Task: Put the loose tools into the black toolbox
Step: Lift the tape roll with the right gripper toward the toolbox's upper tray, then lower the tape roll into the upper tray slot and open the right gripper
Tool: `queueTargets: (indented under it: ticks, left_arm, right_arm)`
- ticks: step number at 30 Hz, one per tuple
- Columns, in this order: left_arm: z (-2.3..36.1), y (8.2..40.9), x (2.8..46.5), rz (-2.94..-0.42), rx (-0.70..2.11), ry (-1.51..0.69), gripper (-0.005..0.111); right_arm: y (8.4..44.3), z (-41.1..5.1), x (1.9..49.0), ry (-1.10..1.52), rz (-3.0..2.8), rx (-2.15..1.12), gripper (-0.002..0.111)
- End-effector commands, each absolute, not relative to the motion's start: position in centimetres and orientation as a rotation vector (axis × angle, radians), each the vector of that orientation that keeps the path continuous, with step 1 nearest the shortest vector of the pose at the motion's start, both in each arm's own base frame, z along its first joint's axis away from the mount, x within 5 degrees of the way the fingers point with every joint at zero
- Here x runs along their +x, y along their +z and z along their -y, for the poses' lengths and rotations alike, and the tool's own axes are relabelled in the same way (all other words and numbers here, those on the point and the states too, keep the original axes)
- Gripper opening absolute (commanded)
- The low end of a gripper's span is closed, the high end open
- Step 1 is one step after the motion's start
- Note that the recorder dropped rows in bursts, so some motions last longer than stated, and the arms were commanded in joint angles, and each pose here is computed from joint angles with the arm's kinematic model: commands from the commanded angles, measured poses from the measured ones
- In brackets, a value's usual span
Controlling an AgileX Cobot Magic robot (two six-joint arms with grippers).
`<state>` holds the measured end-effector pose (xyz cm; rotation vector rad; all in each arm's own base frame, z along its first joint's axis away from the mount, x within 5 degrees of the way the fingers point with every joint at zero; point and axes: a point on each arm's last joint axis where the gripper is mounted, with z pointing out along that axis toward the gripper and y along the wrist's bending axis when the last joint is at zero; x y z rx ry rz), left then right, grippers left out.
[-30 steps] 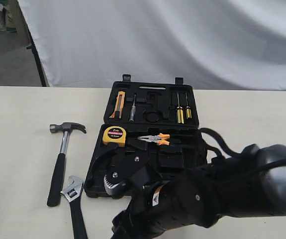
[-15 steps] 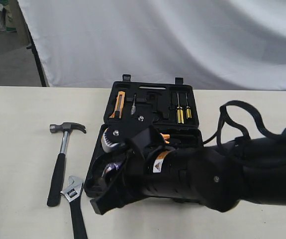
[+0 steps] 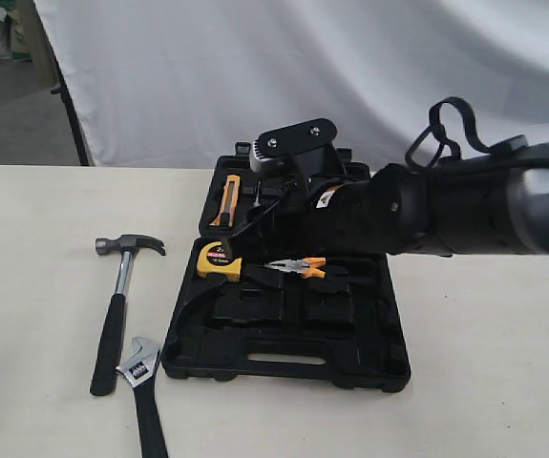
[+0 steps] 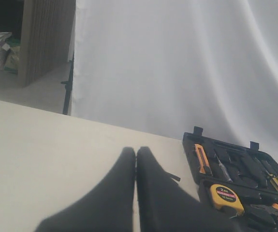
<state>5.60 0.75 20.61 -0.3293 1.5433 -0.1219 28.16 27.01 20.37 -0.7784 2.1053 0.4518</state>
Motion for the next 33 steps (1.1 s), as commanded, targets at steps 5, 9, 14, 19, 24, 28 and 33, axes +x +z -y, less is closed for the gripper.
queueTargets:
  ticks: [5,9,14,19,24,28,33]
  left_arm:
    - [-0.9,20.8,5.5,-1.526,-0.346,-0.103,0.001]
    - [-0.9,20.8,5.5,-1.526,-0.346,-0.103,0.001]
    - [-0.9,20.8,5.5,-1.526,-0.346,-0.103,0.001]
    - [-0.9,20.8,5.5,-1.526,-0.346,-0.103,0.001]
    - [-0.9,20.8,5.5,-1.526,-0.346,-0.103,0.001]
    - [-0.9,20.8,5.5,-1.526,-0.346,-0.103,0.001]
    - [-0.9,20.8,5.5,-1.526,-0.346,-0.103,0.001]
  right_arm:
    - [17.7,-26.5,35.1,0.379,-2.136,-0.667,-0.001]
    - [16.4,-26.8,38.6,0.365,-2.132,-0.620,-0.001]
    - [14.0,-27.6,42.2,0.354,-2.143,-0.618,-0.001]
    - [11.6,-28.1,44.2,0.371,-2.214,-0.646,-0.001]
    - [10.2,-27.4,45.2,0.363,-2.248,-0.635,-0.001]
    - [9.8,-27.0,45.1,0.362,-2.295,-0.658,-0.001]
    - [9.6,-26.3,45.1,0.357,-2.327,-0.669,-0.001]
